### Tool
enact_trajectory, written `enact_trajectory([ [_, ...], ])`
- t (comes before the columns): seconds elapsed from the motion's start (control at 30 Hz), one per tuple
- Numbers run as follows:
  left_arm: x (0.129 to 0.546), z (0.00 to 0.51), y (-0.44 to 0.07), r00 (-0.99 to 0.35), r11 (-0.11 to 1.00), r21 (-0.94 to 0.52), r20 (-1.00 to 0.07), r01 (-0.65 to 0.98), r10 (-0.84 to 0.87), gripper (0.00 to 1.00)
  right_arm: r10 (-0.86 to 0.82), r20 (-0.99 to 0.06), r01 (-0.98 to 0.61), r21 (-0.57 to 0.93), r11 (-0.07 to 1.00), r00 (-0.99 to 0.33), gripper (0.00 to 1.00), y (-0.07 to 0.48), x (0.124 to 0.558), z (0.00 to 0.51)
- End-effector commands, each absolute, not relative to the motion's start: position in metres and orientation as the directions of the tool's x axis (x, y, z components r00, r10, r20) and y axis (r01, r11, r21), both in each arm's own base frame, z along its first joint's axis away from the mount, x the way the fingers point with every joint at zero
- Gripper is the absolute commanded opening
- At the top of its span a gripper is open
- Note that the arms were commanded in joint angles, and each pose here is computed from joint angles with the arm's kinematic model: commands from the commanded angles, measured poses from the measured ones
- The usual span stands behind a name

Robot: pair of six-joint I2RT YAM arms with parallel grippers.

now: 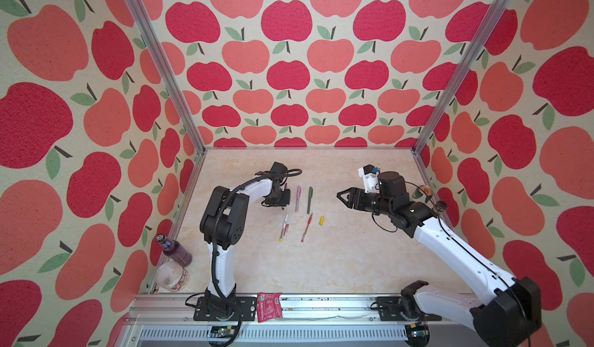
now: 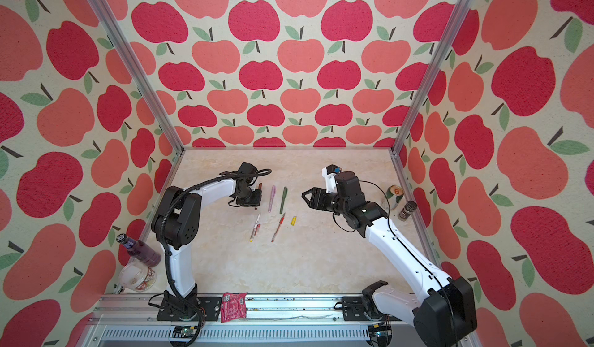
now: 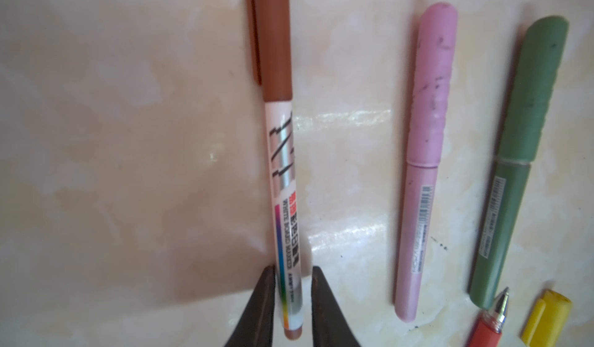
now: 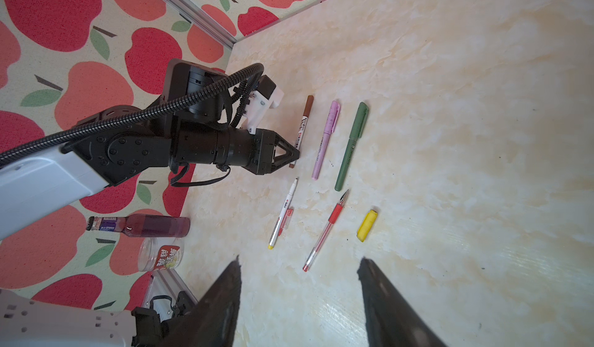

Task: Insert the pens into the pen caps
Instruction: 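Lower the capped white marker to the table and release it with the left gripper, then move the left gripper to the red gel pen and grasp it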

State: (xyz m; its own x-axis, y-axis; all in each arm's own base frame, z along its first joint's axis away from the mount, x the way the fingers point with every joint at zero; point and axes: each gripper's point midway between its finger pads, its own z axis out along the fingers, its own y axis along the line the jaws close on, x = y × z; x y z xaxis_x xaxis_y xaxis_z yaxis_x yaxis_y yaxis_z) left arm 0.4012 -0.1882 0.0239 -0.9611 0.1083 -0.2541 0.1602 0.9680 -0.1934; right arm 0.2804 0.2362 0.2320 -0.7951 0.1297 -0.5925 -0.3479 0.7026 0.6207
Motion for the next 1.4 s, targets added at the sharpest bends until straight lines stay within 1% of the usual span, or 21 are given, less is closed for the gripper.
enact_trajectory([
  [0.0, 0.403, 0.019, -0.186, -0.964, 0.972, -0.17, -0.24, 0.16, 0.117, 0.25, 0.134, -0.597, -0.358, 0.628, 0.691, -0.791, 0.61, 0.237, 0.279, 0.236],
  [0.3, 0.407, 0.027, -0.186, -0.959, 0.973, -0.166, -0.26, 0.162, 0.116, 0.25, 0.13, -0.599, -0.362, 0.628, 0.689, -0.79, 0.61, 0.237, 0.278, 0.236],
  [0.4, 0.411, 0.054, -0.192, -0.932, 0.966, -0.165, -0.337, 0.199, 0.135, 0.32, 0.126, -0.599, -0.362, 0.624, 0.692, -0.791, 0.62, 0.237, 0.277, 0.235],
  [0.47, 0.412, 0.088, -0.201, -0.888, 0.952, -0.174, -0.432, 0.251, 0.155, 0.39, 0.124, -0.599, -0.362, 0.621, 0.695, -0.791, 0.62, 0.236, 0.277, 0.234],
  [0.57, 0.405, 0.138, -0.212, -0.821, 0.929, -0.176, -0.539, 0.327, 0.187, 0.45, 0.121, -0.599, -0.36, 0.617, 0.7, -0.792, 0.62, 0.235, 0.277, 0.231],
  [0.63, 0.392, 0.164, -0.214, -0.793, 0.918, -0.183, -0.58, 0.353, 0.189, 0.47, 0.118, -0.598, -0.356, 0.612, 0.706, -0.793, 0.61, 0.235, 0.277, 0.228],
  [0.7, 0.376, 0.175, -0.211, -0.787, 0.913, -0.193, -0.588, 0.36, 0.186, 0.5, 0.115, -0.594, -0.346, 0.602, 0.719, -0.796, 0.62, 0.233, 0.278, 0.222],
  [0.8, 0.347, 0.177, -0.204, -0.797, 0.912, -0.208, -0.577, 0.355, 0.179, 0.51, 0.103, -0.586, -0.33, 0.583, 0.743, -0.803, 0.62, 0.229, 0.278, 0.211],
  [0.93, 0.304, 0.161, -0.198, -0.822, 0.917, -0.192, -0.532, 0.349, 0.201, 0.53, 0.077, -0.572, -0.316, 0.554, 0.77, -0.817, 0.62, 0.226, 0.275, 0.194],
  [1.07, 0.271, 0.141, -0.213, -0.841, 0.908, -0.22, -0.498, 0.357, 0.21, 0.54, 0.063, -0.545, -0.294, 0.542, 0.787, -0.836, 0.62, 0.225, 0.273, 0.176],
  [1.17, 0.261, 0.121, -0.23, -0.857, 0.902, -0.238, -0.467, 0.36, 0.219, 0.55, 0.071, -0.532, -0.276, 0.545, 0.792, -0.844, 0.62, 0.225, 0.273, 0.168],
  [1.37, 0.254, 0.087, -0.264, -0.861, 0.895, -0.175, -0.399, 0.41, 0.316, 0.57, 0.079, -0.539, -0.274, 0.542, 0.794, -0.839, 0.62, 0.222, 0.273, 0.17],
])
